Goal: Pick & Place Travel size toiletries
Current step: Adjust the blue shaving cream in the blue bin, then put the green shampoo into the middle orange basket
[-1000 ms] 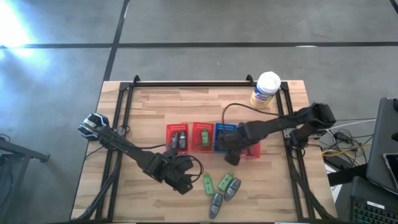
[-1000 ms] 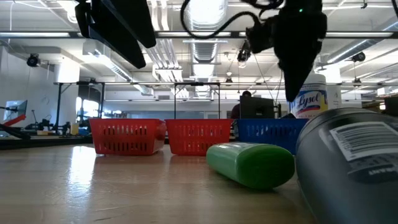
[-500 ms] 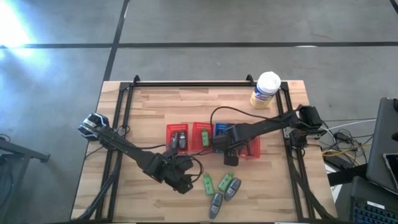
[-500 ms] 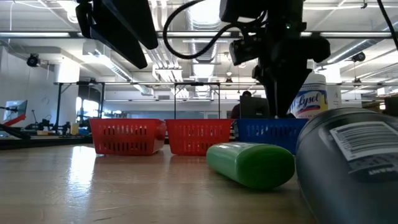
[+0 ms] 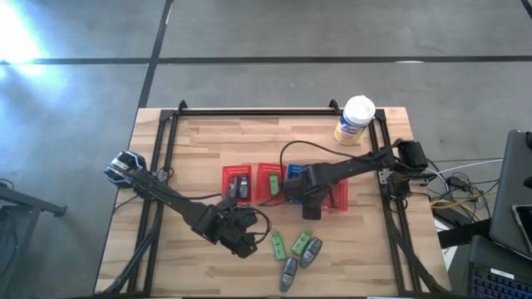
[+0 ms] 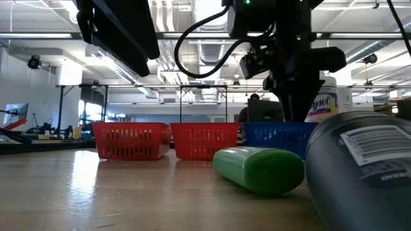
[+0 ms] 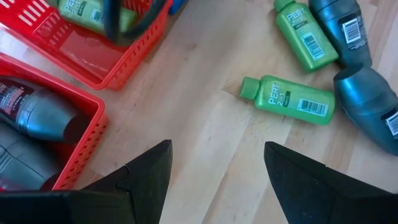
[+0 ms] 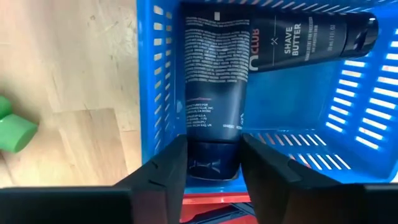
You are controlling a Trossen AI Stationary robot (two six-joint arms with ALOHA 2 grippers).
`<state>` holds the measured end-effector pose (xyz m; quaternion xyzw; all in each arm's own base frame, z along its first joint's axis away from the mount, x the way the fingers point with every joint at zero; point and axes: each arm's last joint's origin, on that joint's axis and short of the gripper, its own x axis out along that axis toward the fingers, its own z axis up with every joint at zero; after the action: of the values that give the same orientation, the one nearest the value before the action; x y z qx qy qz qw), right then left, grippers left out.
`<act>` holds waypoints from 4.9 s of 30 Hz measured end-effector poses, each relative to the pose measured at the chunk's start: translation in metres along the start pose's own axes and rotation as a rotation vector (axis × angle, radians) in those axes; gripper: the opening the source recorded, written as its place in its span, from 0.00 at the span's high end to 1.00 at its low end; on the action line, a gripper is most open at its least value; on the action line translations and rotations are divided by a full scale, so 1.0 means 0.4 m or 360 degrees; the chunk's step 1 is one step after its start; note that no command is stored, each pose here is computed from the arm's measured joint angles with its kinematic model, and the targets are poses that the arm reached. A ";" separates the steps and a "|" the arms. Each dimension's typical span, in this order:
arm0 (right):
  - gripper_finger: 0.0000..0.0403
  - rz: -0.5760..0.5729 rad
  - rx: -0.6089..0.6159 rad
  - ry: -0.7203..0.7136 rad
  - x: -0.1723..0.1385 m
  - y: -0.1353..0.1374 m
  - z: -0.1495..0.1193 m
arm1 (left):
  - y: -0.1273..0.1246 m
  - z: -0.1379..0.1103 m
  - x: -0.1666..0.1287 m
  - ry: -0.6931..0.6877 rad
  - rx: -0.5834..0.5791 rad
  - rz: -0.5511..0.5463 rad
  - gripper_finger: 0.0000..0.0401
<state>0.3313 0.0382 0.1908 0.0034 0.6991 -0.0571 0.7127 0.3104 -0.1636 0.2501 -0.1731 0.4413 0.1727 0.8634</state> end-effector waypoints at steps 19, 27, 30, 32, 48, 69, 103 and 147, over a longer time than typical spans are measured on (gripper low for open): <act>0.94 -0.0010 0.0725 -0.0214 -0.123 -0.046 -0.028 | 0.004 -0.007 0.009 0.0001 -0.0010 0.0000 0.35; 0.90 0.0078 0.0340 -0.0130 -0.106 -0.019 -0.035 | 0.002 -0.006 0.009 -0.0006 -0.0007 -0.0009 0.35; 0.80 0.0081 0.0185 -0.0142 -0.096 -0.014 -0.037 | 0.002 -0.006 0.009 -0.0006 -0.0008 -0.0009 0.35; 0.73 0.0070 0.0119 -0.0115 -0.085 -0.015 -0.043 | 0.002 -0.006 0.009 -0.0006 -0.0007 -0.0009 0.35; 0.49 -0.0047 -0.0163 0.0022 0.027 -0.003 -0.005 | 0.002 -0.005 0.009 -0.0032 -0.0009 0.0005 0.35; 0.71 -0.0039 0.0003 -0.0031 -0.029 -0.027 0.008 | 0.002 -0.005 0.010 -0.0032 0.0000 0.0006 0.35; 0.38 0.0109 0.1533 -0.0212 -0.095 -0.013 -0.032 | -0.002 -0.009 0.009 0.0012 0.0113 -0.0039 0.35; 0.26 -0.0169 0.1130 -0.0261 -0.190 -0.066 -0.533 | -0.194 0.107 0.270 0.0388 -0.1531 0.0220 0.35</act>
<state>0.1152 0.0358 0.2639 0.2096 0.5755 -0.3332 0.7169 0.4348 -0.1969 0.1963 -0.5409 0.4199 0.3918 0.6145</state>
